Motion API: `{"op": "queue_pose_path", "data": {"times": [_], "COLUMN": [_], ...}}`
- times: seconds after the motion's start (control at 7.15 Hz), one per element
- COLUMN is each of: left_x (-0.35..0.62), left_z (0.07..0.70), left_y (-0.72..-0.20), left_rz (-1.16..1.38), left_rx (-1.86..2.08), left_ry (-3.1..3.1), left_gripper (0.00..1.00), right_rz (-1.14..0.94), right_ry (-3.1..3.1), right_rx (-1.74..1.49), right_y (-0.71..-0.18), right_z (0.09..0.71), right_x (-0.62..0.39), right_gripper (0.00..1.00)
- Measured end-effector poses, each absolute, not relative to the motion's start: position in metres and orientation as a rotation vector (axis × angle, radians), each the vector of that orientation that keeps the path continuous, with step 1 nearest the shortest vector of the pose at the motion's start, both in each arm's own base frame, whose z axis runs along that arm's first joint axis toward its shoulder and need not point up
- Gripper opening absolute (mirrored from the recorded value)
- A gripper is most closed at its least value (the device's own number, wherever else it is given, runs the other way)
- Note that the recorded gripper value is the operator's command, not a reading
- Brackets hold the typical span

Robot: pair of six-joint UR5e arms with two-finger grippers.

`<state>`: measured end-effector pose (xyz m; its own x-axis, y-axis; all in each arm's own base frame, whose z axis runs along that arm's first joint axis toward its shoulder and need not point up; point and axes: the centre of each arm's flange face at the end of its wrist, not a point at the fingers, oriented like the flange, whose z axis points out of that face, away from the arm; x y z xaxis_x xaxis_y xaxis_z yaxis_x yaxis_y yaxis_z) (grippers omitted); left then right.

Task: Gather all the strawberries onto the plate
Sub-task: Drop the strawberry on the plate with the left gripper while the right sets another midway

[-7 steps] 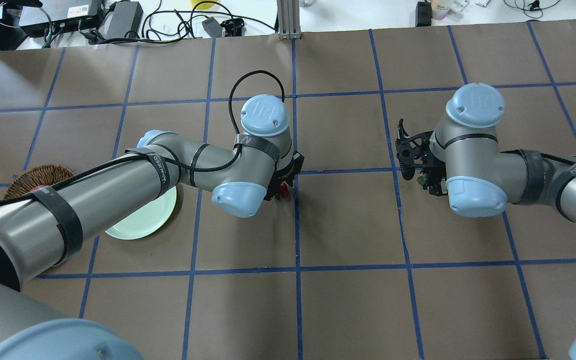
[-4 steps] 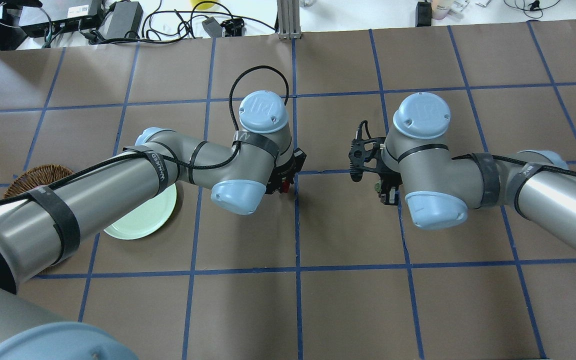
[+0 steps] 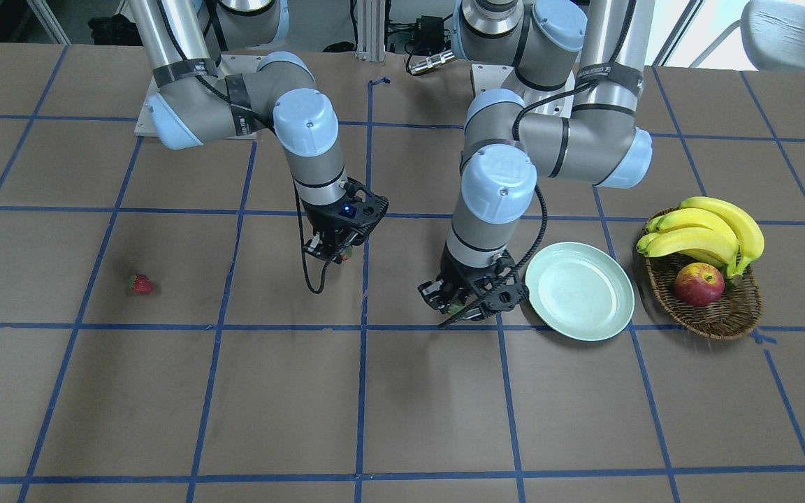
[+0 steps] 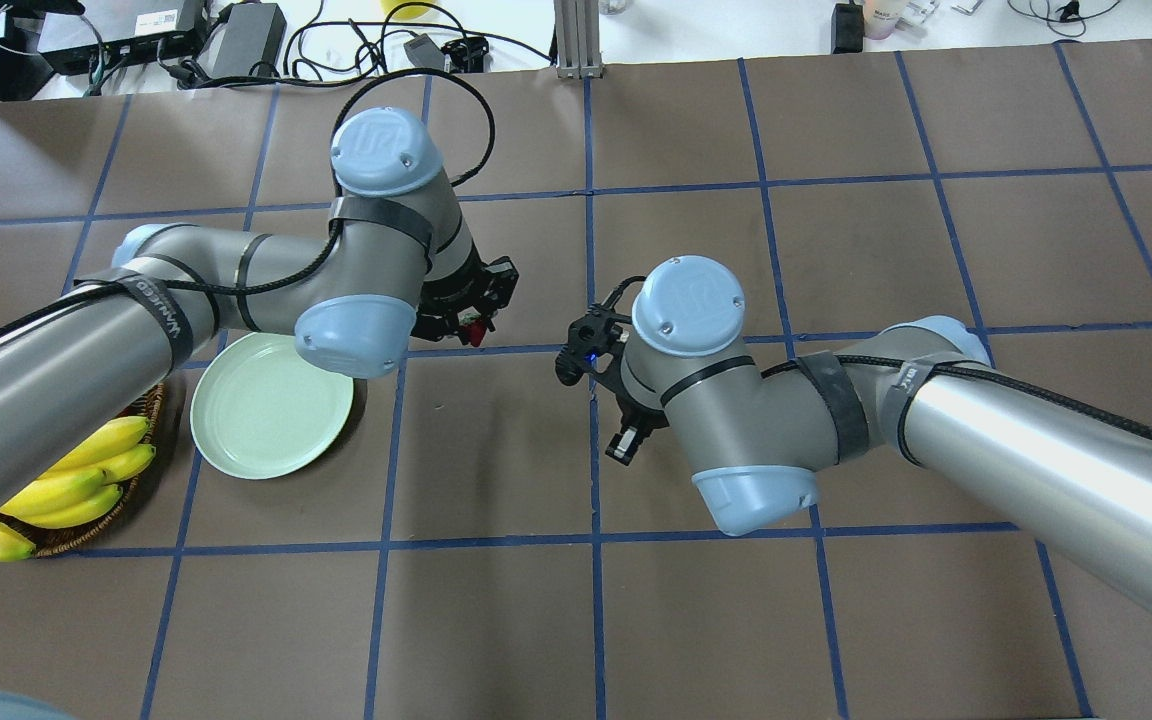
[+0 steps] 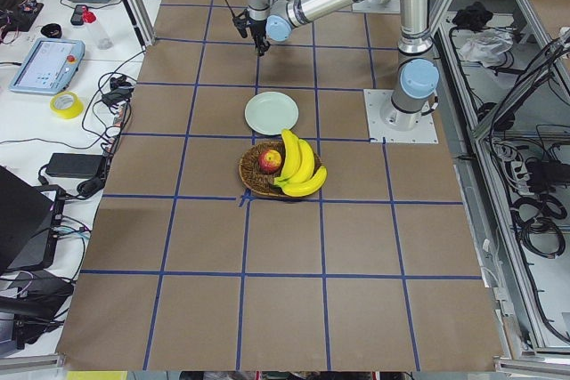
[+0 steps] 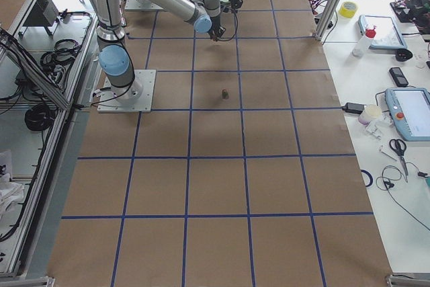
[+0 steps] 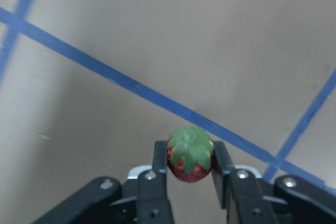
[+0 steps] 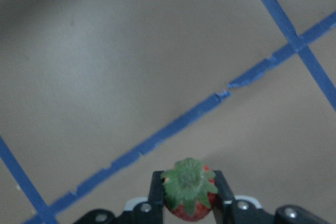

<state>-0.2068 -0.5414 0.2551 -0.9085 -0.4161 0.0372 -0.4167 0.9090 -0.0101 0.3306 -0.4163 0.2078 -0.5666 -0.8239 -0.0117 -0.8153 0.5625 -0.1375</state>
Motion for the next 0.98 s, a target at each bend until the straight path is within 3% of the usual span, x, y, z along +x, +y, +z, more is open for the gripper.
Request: {"op": "queue_pose_path", "data": {"times": [0.14,0.28,0.42,0.7,0.84,0.98], "left_x": [-0.163,-0.121,-0.078,-0.002,0.013,0.019], "left_z": [0.268,0.272,0.266,0.247,0.238,0.229], "left_y": [-0.545,-0.544,-0.539,-0.528,-0.526,-0.524], "left_rz": [-0.008,-0.055,-0.104,-0.158,-0.171,-0.186], "left_rx": [0.551,0.434,0.322,0.181,0.158,0.137], "left_ry": [-3.07,-3.092,-3.097,-3.076,-3.07,-3.072], "left_gripper": [0.0,0.0,0.0,0.0,0.65,0.83], "right_rz": [-0.201,-0.211,-0.211,-0.198,-0.207,-0.218], "right_ry": [2.724,2.736,2.753,2.77,2.777,2.792], "right_rx": [-1.326,-1.253,-1.185,-1.142,-1.188,-1.253], "right_y": [-0.422,-0.432,-0.441,-0.447,-0.451,-0.461], "right_z": [0.205,0.199,0.193,0.186,0.188,0.196], "right_x": [0.364,0.394,0.416,0.431,0.427,0.412], "right_gripper": [0.0,0.17,0.99,1.0,1.0,1.0]}}
